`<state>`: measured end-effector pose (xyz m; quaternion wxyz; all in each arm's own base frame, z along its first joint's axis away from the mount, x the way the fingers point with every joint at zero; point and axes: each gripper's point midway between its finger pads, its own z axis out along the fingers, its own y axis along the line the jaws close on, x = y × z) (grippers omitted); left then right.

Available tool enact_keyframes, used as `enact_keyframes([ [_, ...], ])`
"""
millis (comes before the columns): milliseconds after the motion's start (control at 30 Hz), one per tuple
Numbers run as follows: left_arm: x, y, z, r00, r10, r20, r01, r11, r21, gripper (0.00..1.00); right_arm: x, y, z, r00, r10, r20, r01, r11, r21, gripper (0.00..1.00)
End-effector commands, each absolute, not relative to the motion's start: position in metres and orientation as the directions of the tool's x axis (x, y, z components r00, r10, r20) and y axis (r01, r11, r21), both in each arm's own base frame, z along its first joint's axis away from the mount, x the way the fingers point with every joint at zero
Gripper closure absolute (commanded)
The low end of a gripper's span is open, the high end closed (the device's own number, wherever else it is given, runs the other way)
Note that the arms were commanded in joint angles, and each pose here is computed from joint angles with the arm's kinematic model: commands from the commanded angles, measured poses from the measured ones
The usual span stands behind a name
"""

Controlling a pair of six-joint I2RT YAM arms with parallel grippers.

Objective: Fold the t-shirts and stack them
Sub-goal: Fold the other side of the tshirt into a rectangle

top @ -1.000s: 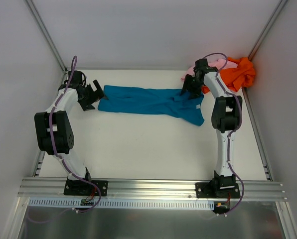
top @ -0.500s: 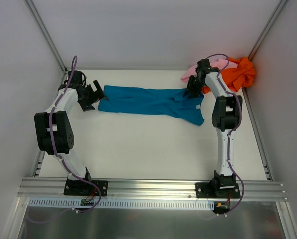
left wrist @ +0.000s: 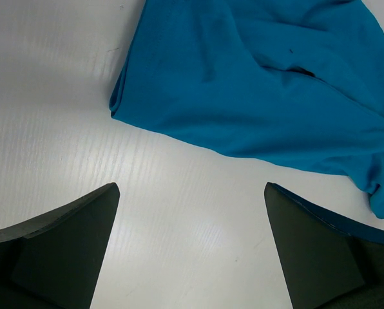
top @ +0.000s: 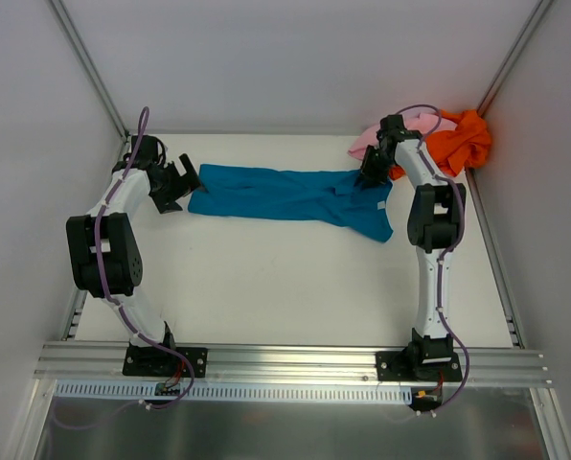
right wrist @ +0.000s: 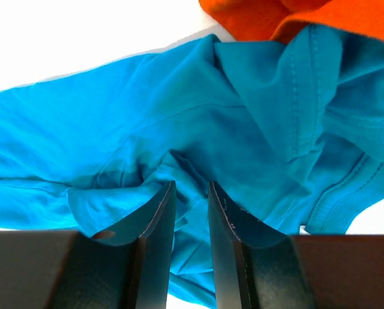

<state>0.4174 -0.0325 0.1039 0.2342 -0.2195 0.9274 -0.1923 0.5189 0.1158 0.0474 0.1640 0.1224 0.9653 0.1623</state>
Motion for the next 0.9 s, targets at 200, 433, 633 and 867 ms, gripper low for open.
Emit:
enact_keyframes([
  [200,0.421,-0.033,0.114,-0.796,-0.476,-0.375,-0.294,0.844,-0.448,0.01,0.527,0.114,0.049,-0.909,0.302,-0.287,0.185,0.910,0.371,0.70],
  [433,0.421,-0.032,0.113,-0.797,-0.476,-0.372,-0.297,0.845,-0.445,0.01,0.527,0.112,0.048,-0.908,0.304,-0.287,0.189,0.911,0.367,1.00],
  [633,0.421,-0.032,0.111,-0.798,-0.478,-0.368,-0.299,0.844,-0.446,0.01,0.532,0.102,0.072,-0.887,0.318,-0.335,0.189,0.912,0.365,1.00],
  [867,0.420,-0.034,0.109,-0.797,-0.484,-0.362,-0.301,0.837,-0.457,0.01,0.531,0.075,0.108,-0.848,0.355,-0.394,0.215,0.909,0.357,1.00],
])
